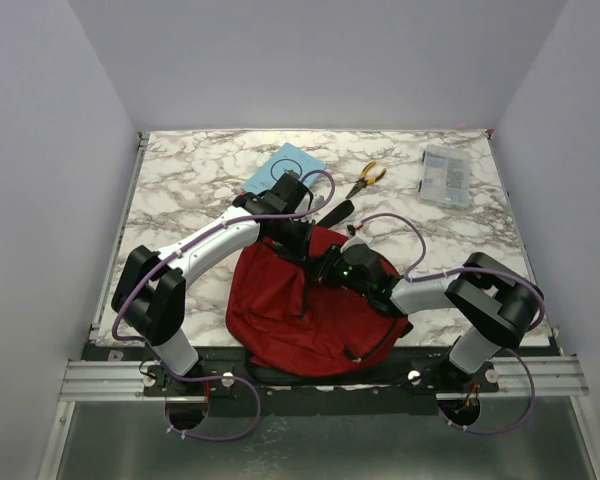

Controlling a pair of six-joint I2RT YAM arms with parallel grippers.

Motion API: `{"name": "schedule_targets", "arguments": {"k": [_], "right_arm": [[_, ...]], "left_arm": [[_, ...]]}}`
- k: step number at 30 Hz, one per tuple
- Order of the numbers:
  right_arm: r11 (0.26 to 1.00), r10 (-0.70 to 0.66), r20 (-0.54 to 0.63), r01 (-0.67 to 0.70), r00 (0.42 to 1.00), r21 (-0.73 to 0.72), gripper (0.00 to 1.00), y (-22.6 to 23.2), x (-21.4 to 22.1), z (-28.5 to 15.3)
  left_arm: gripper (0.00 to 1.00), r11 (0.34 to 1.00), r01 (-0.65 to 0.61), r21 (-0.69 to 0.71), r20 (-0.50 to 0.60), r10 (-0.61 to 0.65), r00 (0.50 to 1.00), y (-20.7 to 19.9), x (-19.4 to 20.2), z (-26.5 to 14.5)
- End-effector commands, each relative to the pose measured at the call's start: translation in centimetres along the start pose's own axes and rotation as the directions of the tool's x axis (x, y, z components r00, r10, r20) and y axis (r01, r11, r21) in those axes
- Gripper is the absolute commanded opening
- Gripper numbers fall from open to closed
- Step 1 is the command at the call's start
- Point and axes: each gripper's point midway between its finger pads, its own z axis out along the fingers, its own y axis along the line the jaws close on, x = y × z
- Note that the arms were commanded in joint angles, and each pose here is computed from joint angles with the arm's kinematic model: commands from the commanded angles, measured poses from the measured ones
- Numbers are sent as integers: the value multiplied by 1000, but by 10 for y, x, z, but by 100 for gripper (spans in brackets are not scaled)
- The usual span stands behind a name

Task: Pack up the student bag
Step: Place the stationery in the student bag.

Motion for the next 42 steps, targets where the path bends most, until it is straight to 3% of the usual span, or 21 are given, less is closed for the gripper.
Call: {"name": "schedule_targets", "arguments": {"k": [1, 6, 8, 10, 17, 29, 33, 38, 42], "right_arm": [[999, 27, 151, -32, 988, 29, 2, 2, -29, 6], [991, 124, 171, -132, 977, 35, 6, 8, -35, 1], [983, 159, 159, -171, 974, 68, 19, 9, -31, 3], [981, 135, 135, -152, 982, 122, 31, 9, -21, 6], [955, 34, 47, -46, 998, 292, 45, -14, -6, 0], [921, -54, -56, 71, 997, 384, 47, -26, -5, -57], [881, -67, -31, 74, 997, 467, 49, -39, -13, -71], [843, -78, 14, 58, 997, 534, 61, -46, -24, -68], [861, -83, 9, 67, 996, 504, 63, -32, -26, -50]], "left_arm": [[0, 999, -23, 43, 27, 22, 999, -14, -7, -7], [0, 999, -20, 49, 24, 19, 1000, -15, -7, -7], [0, 998, -22, 52, 24, 21, 999, -16, -7, -6], [0, 998, -22, 52, 24, 20, 999, -16, -7, -7], [0, 999, -23, 48, 28, 22, 999, -15, -7, -7], [0, 998, -26, 58, 29, 24, 999, -18, -7, -9], [0, 998, -25, 63, 26, 23, 999, -18, -6, -8], [0, 998, -23, 63, 26, 22, 999, -18, -6, -9], [0, 998, -25, 61, 28, 23, 999, -18, -6, -9]]}}
